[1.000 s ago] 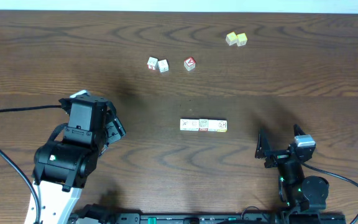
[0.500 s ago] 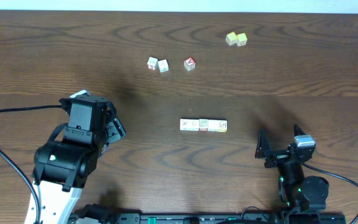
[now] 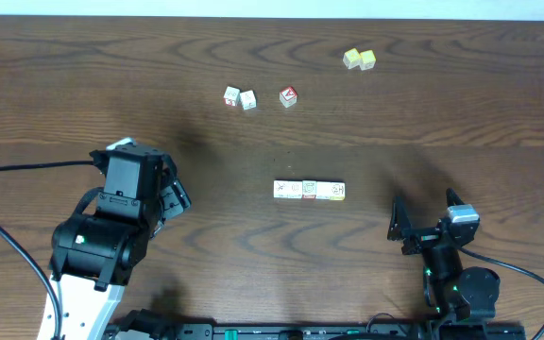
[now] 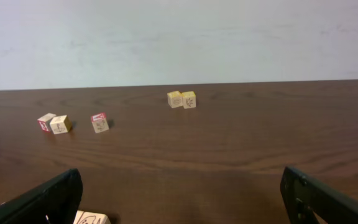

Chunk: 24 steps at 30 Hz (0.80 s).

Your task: Lift 5 blocks

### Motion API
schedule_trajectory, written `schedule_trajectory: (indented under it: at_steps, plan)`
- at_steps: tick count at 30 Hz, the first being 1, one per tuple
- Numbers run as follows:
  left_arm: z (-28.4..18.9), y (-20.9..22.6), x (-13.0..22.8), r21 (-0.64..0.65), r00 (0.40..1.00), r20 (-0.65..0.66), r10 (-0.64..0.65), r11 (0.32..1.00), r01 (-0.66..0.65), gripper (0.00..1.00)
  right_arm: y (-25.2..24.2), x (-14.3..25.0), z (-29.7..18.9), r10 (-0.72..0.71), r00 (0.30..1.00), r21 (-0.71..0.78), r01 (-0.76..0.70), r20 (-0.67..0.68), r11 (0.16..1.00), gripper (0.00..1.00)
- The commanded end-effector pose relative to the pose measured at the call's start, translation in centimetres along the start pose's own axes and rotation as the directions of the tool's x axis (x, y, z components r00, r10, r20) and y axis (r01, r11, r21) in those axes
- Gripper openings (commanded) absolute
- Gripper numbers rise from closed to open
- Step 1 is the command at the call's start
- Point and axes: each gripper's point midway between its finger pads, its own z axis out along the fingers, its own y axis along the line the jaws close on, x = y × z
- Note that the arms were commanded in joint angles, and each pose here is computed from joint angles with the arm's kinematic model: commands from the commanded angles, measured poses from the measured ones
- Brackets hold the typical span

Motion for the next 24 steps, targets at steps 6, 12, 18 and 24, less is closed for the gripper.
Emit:
schedule_trajectory:
  at_steps: [6, 12, 18, 24]
  plan:
    - [-0.4, 0.7, 0.2, -0.025, 0.999, -0.009, 0.040, 0.999, -0.040, 0.75, -0.5, 0.0, 0.0, -0.013, 1.000, 0.024, 0.013, 0.002, 1.000, 0.99]
    - [-1.6, 1.5, 0.8, 0.027, 0.980, 0.034, 0.198, 0.980, -0.198, 0.75, -0.5, 0.0, 0.0, -0.013, 1.000, 0.024, 0.013, 0.002, 1.000, 0.99]
    - [-2.8, 2.0, 1.5, 0.147, 0.956, 0.200, 0.216, 0.958, -0.247, 0.75, -0.5, 0.0, 0.0, -0.013, 1.000, 0.024, 0.013, 0.002, 1.000, 0.99]
    - [-3.6, 2.1, 1.9, 0.195, 0.857, 0.452, 0.248, 0.910, -0.366, 0.75, -0.5, 0.0, 0.0, -0.013, 1.000, 0.024, 0.013, 0.002, 1.000, 0.99]
